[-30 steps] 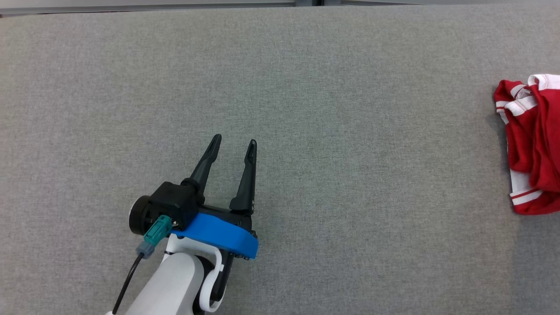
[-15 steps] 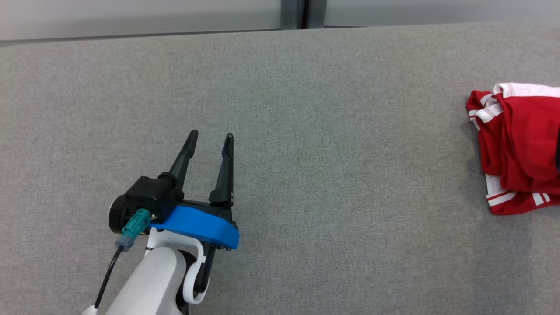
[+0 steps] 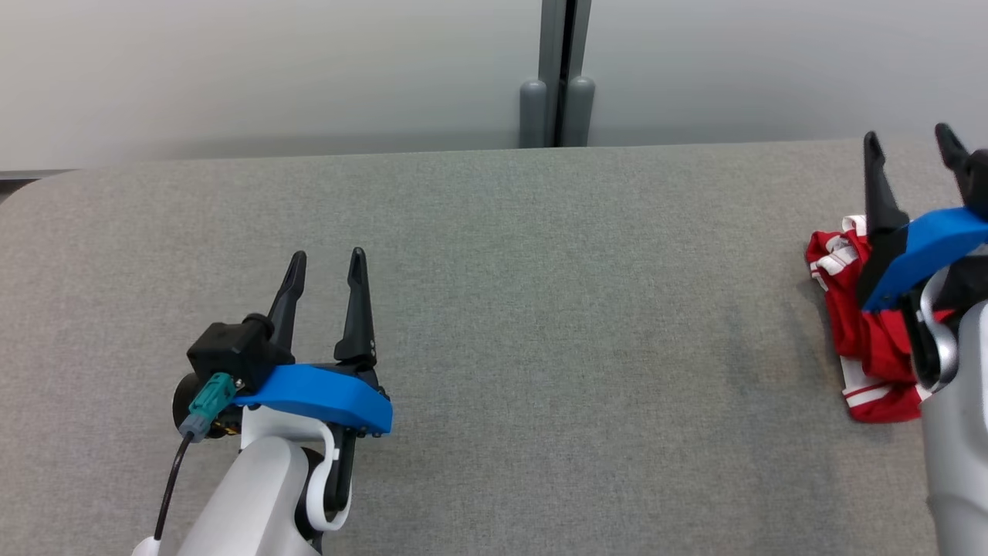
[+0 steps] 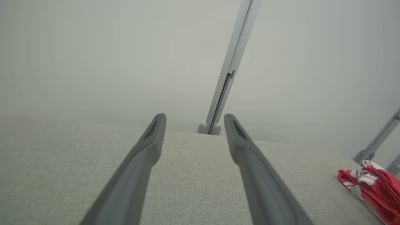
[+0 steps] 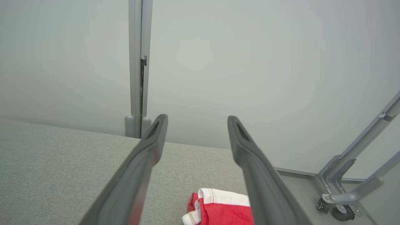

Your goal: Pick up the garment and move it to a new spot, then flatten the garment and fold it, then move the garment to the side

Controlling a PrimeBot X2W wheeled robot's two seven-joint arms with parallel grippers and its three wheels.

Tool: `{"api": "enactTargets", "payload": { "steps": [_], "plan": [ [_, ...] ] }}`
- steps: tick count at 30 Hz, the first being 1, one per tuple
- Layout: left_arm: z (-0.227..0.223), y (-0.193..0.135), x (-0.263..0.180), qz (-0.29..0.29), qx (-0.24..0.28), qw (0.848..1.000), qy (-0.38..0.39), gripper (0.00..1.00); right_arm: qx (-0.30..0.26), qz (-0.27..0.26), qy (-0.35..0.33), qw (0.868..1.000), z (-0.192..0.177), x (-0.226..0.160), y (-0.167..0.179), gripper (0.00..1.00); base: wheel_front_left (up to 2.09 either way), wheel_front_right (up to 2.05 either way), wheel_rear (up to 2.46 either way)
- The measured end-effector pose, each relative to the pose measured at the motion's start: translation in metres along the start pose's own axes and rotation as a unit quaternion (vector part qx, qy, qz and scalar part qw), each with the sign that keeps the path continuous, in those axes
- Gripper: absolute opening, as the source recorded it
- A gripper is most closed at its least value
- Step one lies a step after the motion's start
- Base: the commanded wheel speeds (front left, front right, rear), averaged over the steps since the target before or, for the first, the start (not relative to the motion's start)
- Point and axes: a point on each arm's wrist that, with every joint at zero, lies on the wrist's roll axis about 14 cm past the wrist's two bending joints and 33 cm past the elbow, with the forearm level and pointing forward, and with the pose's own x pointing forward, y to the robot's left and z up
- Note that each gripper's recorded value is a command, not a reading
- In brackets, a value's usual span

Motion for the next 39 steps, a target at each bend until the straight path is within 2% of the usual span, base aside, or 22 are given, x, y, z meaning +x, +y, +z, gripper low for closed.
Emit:
{"api": "enactTargets", "payload": {
  "steps": [8,16,22,31,39],
  "plan": [
    [-0.004,0.024,-0.022,0.039,-0.001,0.999,0.005,1.00,0.066,0.030,-0.045,0.996,-0.007,-0.023,0.045,1.00,0.00,0.00,0.00],
    [-0.015,0.036,-0.039,0.059,-0.017,0.998,0.019,1.00,0.091,0.034,-0.045,0.994,-0.027,-0.046,0.058,1.00,0.00,0.00,0.00],
    [-0.021,0.039,-0.053,0.068,-0.022,0.997,0.022,1.00,0.146,0.060,-0.025,0.987,-0.049,-0.066,0.081,1.00,0.00,0.00,0.00],
    [-0.025,0.043,-0.068,0.079,-0.001,0.997,0.024,1.00,0.176,0.101,-0.004,0.979,-0.069,-0.095,0.113,1.00,0.00,0.00,0.00],
    [-0.030,0.041,-0.077,0.077,0.016,0.996,0.031,1.00,0.177,0.109,-0.003,0.978,-0.071,-0.107,0.117,1.00,0.00,0.00,0.00]
  ]
}}
